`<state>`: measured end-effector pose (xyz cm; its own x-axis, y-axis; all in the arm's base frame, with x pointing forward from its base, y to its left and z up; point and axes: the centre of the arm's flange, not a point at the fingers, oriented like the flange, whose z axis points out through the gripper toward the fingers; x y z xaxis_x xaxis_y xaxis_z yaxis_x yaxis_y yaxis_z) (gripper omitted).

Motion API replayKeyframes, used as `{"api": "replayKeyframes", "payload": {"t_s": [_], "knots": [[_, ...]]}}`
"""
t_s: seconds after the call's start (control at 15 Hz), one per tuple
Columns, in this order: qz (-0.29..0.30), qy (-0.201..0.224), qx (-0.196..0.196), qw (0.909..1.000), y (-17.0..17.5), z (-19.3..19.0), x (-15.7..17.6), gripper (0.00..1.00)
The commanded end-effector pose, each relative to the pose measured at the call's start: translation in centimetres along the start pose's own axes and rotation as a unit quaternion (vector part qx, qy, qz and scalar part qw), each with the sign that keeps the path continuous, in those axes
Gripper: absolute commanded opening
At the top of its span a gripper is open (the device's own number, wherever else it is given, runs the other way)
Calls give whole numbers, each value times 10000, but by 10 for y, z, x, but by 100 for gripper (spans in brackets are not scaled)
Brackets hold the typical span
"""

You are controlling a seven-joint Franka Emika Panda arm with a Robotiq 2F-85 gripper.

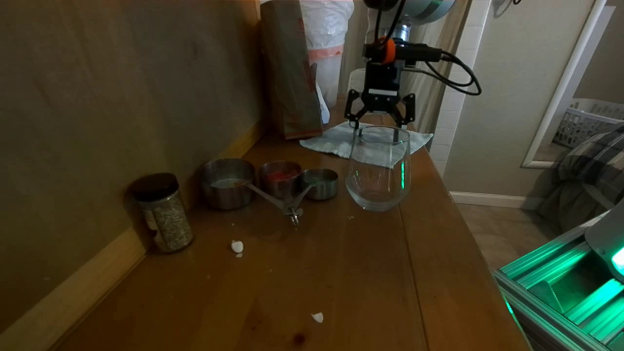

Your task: Pick up the piece of candy from the table, put it on the white cloth and then fold the white cloth

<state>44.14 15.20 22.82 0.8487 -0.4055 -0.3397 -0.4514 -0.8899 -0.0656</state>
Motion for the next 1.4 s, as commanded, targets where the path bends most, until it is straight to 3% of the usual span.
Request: {"api": "replayKeyframes", "payload": {"t_s": [0.0,0.87,1.33], "knots": [[337,-33,104,9994,2,1,9,100],[510,562,265,9968,1,-51,3,100],[-587,1171,189,9912,-23,-102,-32,100]]}}
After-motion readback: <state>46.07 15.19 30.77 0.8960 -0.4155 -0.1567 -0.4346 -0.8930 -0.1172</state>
